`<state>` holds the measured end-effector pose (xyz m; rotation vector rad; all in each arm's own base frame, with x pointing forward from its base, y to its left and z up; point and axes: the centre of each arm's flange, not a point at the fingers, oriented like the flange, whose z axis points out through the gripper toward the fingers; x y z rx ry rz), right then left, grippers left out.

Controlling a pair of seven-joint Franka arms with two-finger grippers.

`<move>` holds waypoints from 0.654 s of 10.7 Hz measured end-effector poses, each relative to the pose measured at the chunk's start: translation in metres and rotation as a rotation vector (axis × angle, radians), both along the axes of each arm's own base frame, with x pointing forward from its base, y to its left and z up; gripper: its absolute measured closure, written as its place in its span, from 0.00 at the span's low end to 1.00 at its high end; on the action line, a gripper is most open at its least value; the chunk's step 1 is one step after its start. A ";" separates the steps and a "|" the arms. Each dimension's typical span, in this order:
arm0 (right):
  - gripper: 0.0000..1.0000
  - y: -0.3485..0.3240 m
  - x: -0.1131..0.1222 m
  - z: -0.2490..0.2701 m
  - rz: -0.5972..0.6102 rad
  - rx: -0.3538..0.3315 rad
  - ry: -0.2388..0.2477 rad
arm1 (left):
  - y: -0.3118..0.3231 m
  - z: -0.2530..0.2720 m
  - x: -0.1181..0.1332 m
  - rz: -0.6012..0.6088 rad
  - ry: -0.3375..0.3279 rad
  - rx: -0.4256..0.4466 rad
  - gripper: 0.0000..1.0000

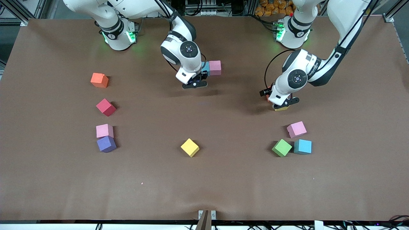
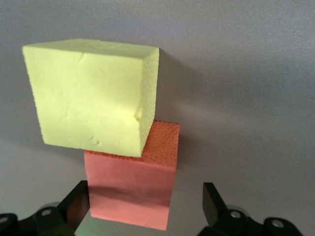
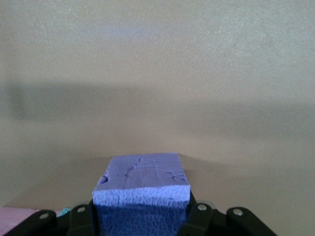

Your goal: Arrange 11 blocks into digit 3

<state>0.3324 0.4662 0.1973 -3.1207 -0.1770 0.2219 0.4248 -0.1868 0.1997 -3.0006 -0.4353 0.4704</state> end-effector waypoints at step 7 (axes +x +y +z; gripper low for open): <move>0.41 -0.005 0.007 0.000 -0.019 0.000 0.001 | 0.003 -0.001 0.002 0.005 -0.001 0.000 0.16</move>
